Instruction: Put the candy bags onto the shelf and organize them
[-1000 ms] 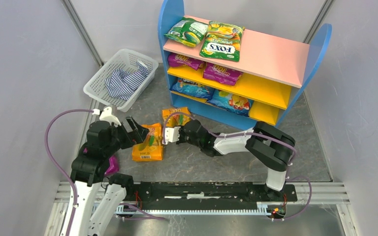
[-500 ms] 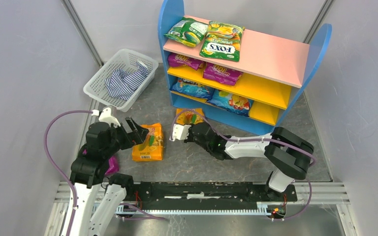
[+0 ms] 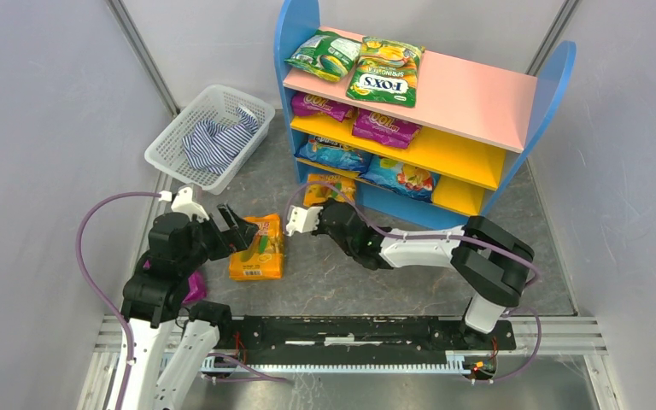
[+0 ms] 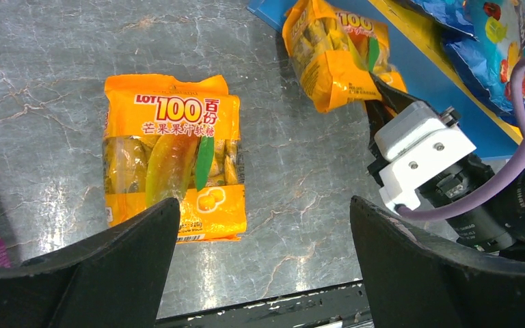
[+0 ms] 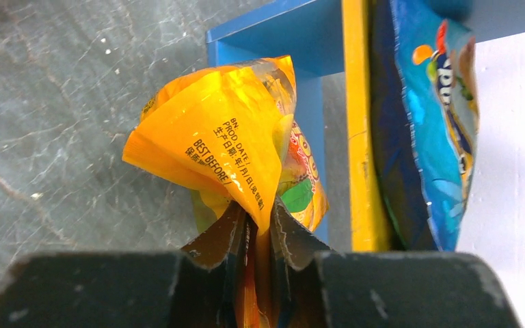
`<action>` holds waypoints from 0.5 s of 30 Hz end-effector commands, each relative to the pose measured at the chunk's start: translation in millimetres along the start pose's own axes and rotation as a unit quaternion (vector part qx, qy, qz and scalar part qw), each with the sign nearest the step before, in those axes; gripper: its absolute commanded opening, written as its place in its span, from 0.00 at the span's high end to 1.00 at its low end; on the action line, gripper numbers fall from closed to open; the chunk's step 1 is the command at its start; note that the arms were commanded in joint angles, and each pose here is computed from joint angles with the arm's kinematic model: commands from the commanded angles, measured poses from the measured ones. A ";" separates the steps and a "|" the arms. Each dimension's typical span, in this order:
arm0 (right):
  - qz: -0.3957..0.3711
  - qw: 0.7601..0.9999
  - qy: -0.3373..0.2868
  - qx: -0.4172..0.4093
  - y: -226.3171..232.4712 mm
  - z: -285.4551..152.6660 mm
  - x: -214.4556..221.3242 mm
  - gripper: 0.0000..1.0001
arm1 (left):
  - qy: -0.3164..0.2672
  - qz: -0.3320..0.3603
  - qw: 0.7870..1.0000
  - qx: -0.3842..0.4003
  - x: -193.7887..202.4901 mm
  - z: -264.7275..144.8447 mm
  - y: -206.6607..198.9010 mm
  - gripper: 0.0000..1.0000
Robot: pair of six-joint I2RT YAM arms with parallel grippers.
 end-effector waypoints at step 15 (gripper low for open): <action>0.022 0.994 -0.007 0.110 -58.9 54.4 -13.7 1.00 | -0.012 0.035 0.999 0.022 -5.8 0.3 -3.1 0.00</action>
Point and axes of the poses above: each gripper's point midway between its finger pads, its own z axis out along the fingers, its own y axis along the line the jaws close on, x = y × z, the point moved 6 cm from there along -z, back along the fingers, and after that the axes turned 1 degree about -z, right-handed, at the moved point
